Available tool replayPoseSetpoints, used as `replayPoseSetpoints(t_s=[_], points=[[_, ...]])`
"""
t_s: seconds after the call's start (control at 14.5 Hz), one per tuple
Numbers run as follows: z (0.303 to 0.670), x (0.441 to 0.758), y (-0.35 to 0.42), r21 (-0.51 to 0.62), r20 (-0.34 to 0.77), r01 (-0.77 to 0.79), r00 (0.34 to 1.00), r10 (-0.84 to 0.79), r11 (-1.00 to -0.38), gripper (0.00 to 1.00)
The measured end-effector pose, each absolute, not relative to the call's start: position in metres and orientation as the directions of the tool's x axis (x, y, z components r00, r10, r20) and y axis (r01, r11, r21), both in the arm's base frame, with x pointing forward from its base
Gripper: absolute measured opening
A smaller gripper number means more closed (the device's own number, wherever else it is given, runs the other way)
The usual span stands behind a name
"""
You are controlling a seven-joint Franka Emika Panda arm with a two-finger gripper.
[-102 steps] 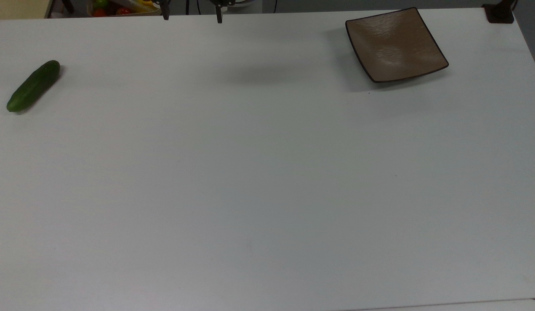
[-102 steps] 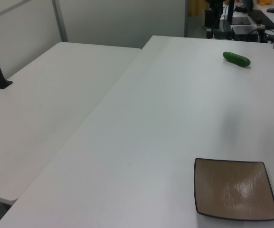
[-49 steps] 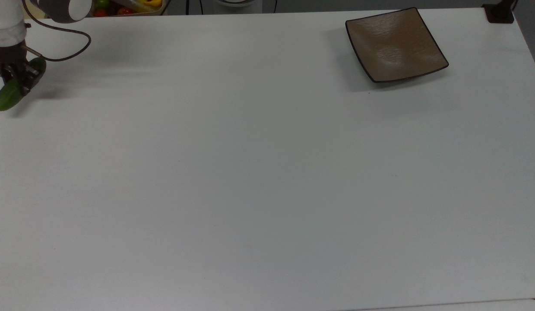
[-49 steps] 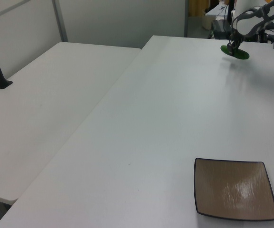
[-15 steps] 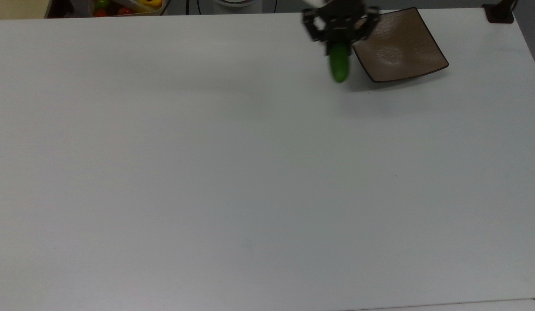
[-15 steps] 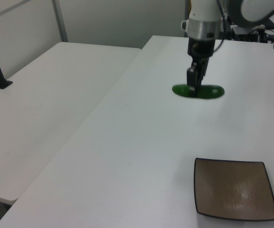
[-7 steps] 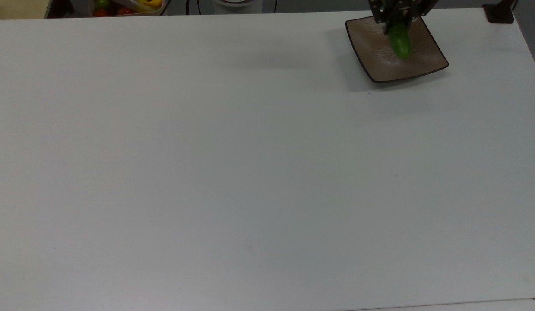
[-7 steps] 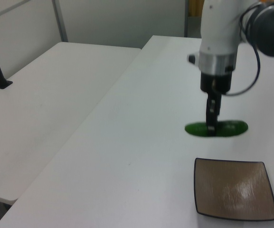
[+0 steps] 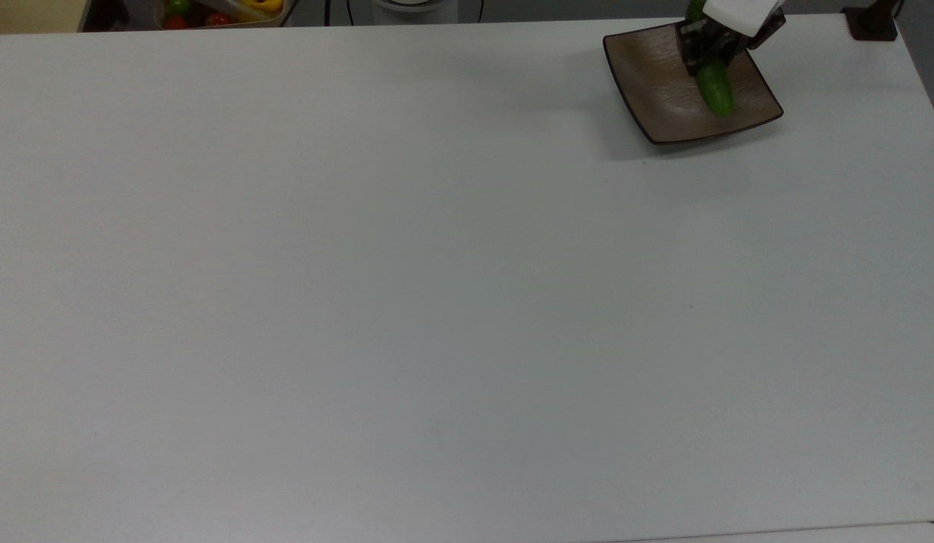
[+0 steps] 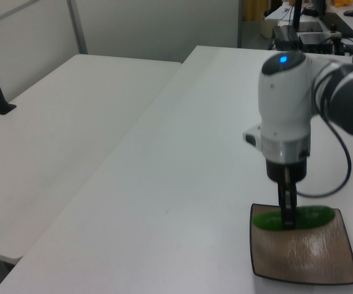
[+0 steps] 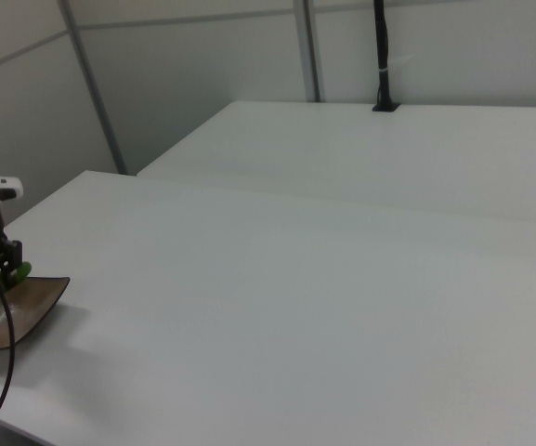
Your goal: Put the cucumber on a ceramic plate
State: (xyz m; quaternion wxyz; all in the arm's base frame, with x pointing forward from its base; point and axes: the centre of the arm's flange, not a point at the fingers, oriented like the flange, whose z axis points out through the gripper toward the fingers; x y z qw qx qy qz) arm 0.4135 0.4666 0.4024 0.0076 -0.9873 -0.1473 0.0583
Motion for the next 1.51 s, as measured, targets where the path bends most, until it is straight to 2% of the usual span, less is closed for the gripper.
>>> replayPoseSetpoints(t_s=[0.14,0.34,0.55,0.76,1.03,1.17,1.51], points=[[0.381,0.409,0.477,-0.029,-0.124,0.298,0.946,0.3,-0.954,0.43],[0.36,0.41,0.481,0.007,-0.121,0.295,0.949,0.293,-0.955,0.7],[0.36,0.414,0.481,0.029,-0.103,0.28,0.956,0.275,-0.96,0.98],[0.369,0.418,0.481,0.023,-0.084,0.271,0.96,0.268,-0.962,1.0],[0.413,0.431,0.46,0.069,-0.015,0.298,0.955,0.298,-0.952,1.0],[0.451,0.458,0.411,0.122,0.0,0.31,0.95,0.312,-0.943,1.0],[0.523,0.529,0.263,0.134,0.075,0.125,0.988,0.136,-0.983,1.0]])
